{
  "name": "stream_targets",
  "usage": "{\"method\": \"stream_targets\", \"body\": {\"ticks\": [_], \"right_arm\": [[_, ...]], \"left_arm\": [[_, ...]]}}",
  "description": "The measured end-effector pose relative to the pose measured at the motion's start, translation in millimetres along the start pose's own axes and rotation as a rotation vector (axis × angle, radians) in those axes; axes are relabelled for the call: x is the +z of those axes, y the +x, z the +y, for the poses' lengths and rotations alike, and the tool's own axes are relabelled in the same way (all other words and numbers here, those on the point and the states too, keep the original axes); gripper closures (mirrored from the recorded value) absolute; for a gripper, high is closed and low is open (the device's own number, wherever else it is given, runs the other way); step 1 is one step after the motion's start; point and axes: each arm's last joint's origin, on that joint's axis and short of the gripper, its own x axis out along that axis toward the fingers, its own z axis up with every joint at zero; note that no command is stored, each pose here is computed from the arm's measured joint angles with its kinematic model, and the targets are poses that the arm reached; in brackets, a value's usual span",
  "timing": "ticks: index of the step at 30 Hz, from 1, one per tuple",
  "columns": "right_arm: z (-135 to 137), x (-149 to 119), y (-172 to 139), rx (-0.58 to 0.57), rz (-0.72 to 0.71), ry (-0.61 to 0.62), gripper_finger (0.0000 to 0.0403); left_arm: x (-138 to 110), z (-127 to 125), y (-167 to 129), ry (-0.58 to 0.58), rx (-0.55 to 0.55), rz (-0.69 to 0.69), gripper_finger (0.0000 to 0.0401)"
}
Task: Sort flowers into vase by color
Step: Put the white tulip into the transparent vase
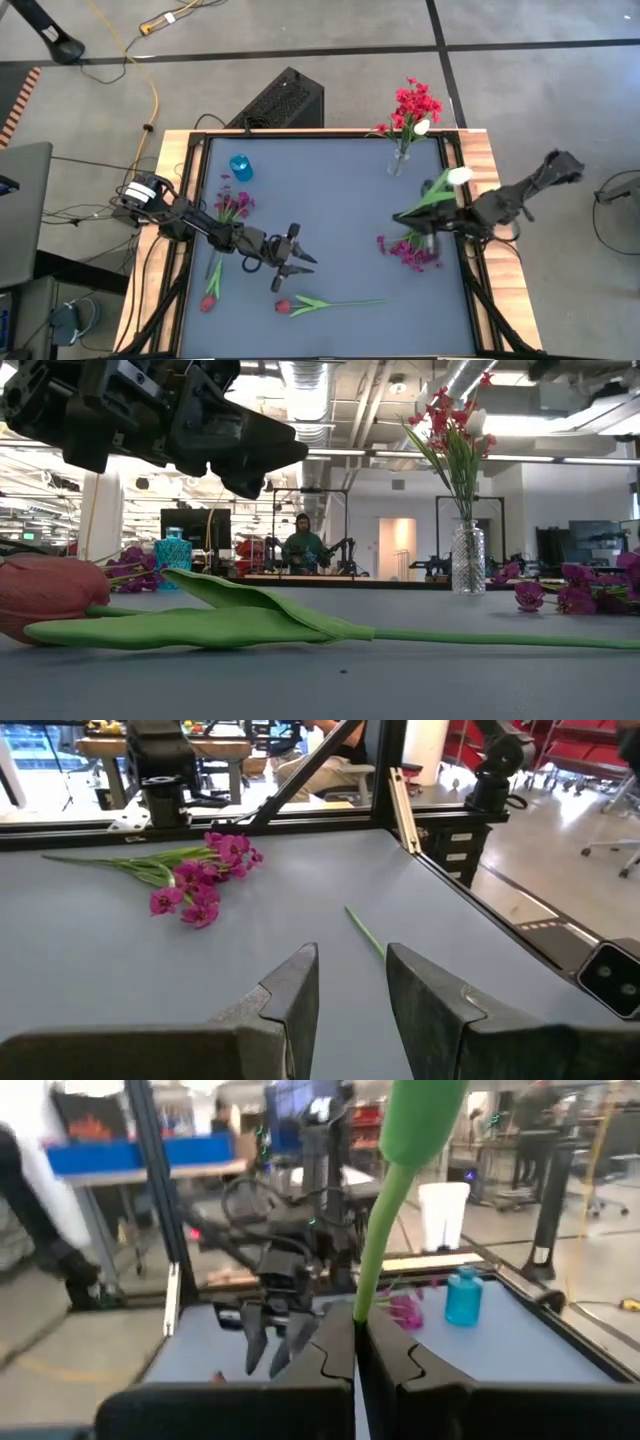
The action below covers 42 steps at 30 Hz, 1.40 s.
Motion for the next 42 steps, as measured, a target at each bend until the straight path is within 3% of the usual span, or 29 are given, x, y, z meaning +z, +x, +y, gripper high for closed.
{"method": "stream_targets", "body": {"ticks": [5, 9, 18, 25, 34, 42], "right_arm": [[-8.5, 17.2, 41.1, -0.055, 0.190, -0.088, 0.0378], [-30.4, 36.2, 53.3, -0.187, 0.290, -0.128, 0.0378], [-79.9, 33.2, 38.7, -0.711, 0.400, -0.186, 0.0378], [-92.6, 22.5, 39.5, -0.925, 0.427, -0.219, 0.0378], [-102.8, -7.2, 31.6, -0.995, 0.324, -0.190, 0.0378], [-102.8, -6.1, 31.2, -1.011, 0.293, -0.223, 0.0378]], "left_arm": [[0.1, 0.6, 0.0, -0.007, 0.002, 0.000, 0.0293], [-0.4, 0.3, 0.0, -0.019, -0.012, 0.005, 0.0293], [-1.7, -0.6, 0.0, -0.014, -0.042, 0.019, 0.0293], [-2.2, -0.5, 0.0, 0.003, -0.042, 0.025, 0.0293], [-2.5, -0.5, 0.0, 0.003, -0.042, 0.027, 0.0293], [-2.7, -0.5, -0.1, 0.014, -0.041, 0.030, 0.0293]]}}
